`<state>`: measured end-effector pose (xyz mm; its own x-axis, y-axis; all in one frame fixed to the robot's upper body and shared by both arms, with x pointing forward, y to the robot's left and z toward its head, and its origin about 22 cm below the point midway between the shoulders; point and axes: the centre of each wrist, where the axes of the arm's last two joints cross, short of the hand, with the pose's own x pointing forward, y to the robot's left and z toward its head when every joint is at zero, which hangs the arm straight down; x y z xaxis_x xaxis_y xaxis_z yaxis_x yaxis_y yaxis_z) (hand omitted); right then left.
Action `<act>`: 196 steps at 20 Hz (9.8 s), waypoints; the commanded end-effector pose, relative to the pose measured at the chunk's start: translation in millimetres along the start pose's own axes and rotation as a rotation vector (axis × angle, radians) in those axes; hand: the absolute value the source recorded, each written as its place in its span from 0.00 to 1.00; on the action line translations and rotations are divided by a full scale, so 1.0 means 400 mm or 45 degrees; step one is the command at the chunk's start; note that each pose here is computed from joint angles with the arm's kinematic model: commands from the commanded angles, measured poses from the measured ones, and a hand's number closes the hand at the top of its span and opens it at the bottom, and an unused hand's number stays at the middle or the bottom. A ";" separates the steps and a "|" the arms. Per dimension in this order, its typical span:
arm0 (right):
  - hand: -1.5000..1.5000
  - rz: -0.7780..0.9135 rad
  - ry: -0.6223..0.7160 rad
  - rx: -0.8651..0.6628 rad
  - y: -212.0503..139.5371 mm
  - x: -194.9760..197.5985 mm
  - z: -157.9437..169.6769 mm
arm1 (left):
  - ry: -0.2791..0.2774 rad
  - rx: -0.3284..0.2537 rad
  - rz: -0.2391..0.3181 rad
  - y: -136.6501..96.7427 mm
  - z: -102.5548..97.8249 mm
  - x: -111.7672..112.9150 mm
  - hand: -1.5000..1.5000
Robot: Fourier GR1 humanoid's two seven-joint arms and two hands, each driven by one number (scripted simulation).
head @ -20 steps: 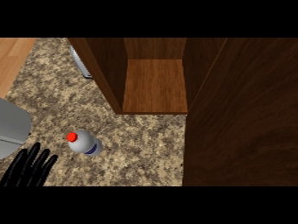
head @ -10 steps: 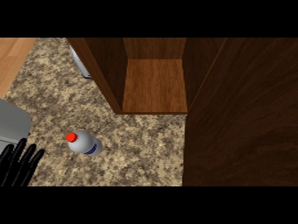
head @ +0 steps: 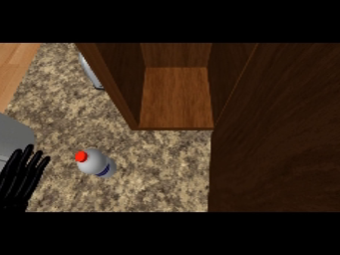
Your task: Pick up the bottled water, place it into the cabinet and close the cabinet
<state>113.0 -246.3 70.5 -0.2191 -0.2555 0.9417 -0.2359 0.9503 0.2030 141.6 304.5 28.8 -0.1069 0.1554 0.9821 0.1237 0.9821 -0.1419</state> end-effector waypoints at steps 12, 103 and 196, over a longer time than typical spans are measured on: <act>0.00 0.002 -0.007 0.041 0.013 -0.019 0.052 | 0.141 0.024 -0.046 0.122 -0.125 -0.147 0.00; 0.00 -0.025 0.026 0.063 0.007 -0.032 0.022 | 0.094 0.097 0.534 0.002 -0.198 -0.369 1.00; 0.00 -0.081 0.034 0.141 0.035 -0.097 -0.008 | -0.235 0.382 -0.440 -0.300 -0.755 -0.154 0.00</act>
<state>121.0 -224.9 33.0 -0.1719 -0.3251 0.9299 -0.3555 0.9008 0.2492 435.6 109.8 39.9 -0.2226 -0.2347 0.9462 -0.2241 0.9569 0.1847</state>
